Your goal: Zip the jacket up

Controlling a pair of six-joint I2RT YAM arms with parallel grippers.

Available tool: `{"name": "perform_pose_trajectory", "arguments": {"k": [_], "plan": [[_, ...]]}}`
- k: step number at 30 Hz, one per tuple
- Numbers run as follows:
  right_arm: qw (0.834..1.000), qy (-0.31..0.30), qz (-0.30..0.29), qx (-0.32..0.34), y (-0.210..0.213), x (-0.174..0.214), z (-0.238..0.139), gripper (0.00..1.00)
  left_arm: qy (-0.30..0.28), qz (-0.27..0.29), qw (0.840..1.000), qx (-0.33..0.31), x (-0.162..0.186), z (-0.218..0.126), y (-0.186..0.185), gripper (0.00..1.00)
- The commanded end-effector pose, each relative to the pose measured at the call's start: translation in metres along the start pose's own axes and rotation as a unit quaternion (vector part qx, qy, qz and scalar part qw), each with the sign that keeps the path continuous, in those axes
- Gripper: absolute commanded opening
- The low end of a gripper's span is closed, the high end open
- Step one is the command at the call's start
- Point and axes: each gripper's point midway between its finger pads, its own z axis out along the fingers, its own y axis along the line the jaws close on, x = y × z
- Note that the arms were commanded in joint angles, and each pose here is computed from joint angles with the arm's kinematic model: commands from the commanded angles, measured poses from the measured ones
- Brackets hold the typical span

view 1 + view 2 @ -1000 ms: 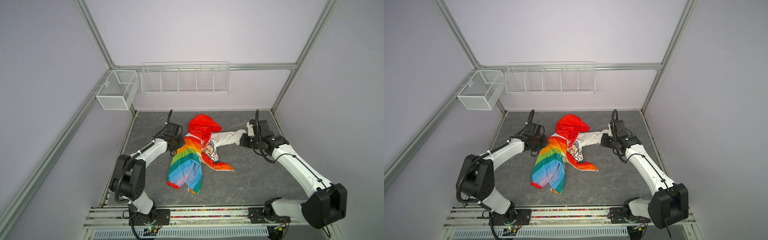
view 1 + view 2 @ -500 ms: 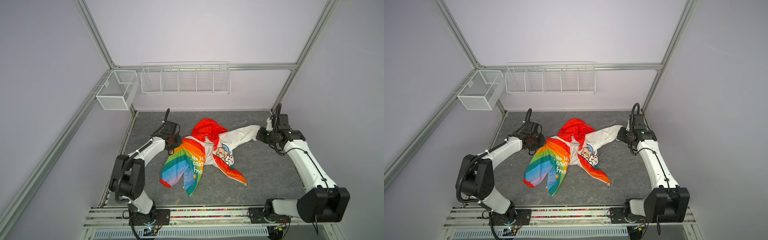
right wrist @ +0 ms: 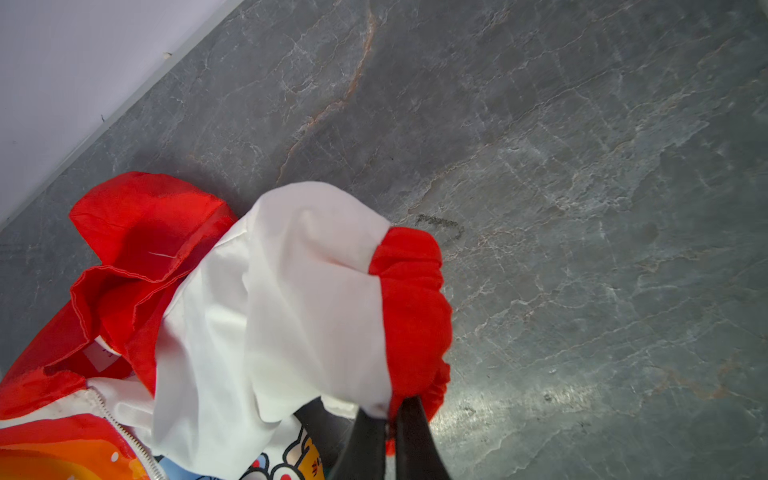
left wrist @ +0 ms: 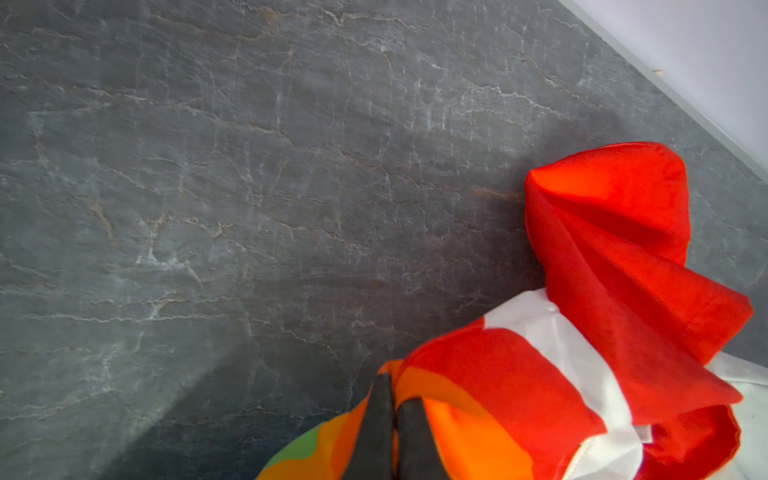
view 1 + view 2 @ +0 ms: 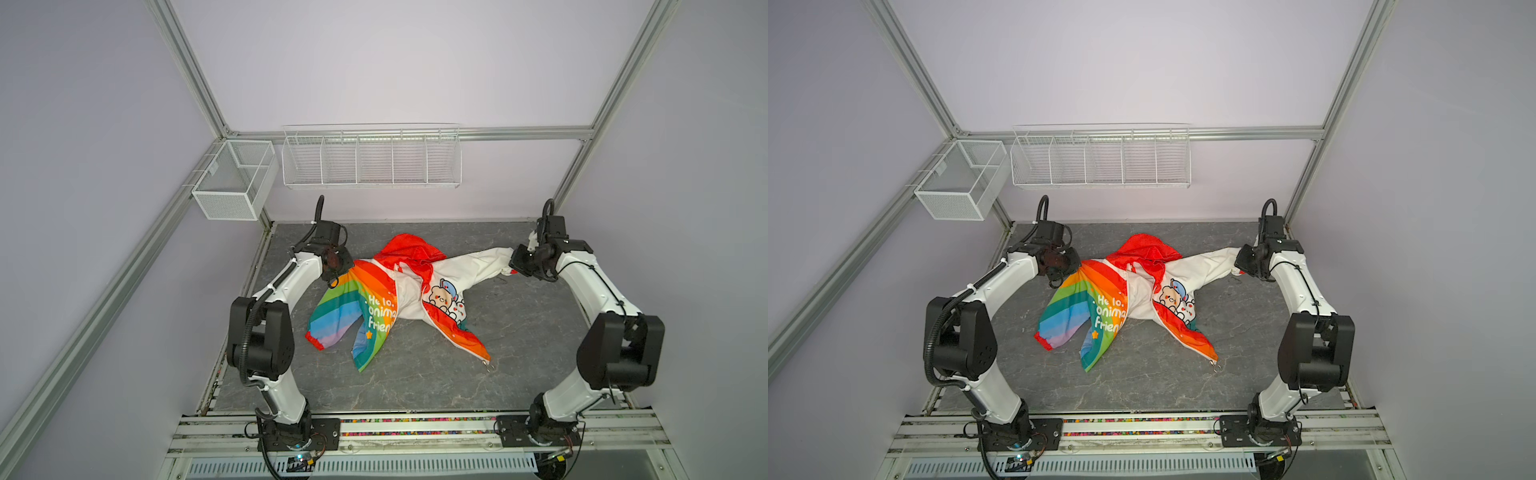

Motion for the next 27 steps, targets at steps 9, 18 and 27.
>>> {"name": "perform_pose_trajectory", "arguments": {"k": [9,18,27], "plan": [[0.999,0.006,-0.006,-0.048,0.018,-0.01,0.007,0.66,-0.013,0.007,1.0,-0.017,-0.02,-0.019,-0.002,0.51],[0.997,-0.009,-0.035,-0.07,0.019,0.03,-0.03,0.75,-0.03,0.032,0.997,0.063,0.033,-0.082,-0.041,0.54],[0.988,0.054,-0.128,-0.069,0.026,0.149,-0.035,0.77,0.039,0.038,0.983,0.176,0.154,-0.056,-0.117,0.6]]}}
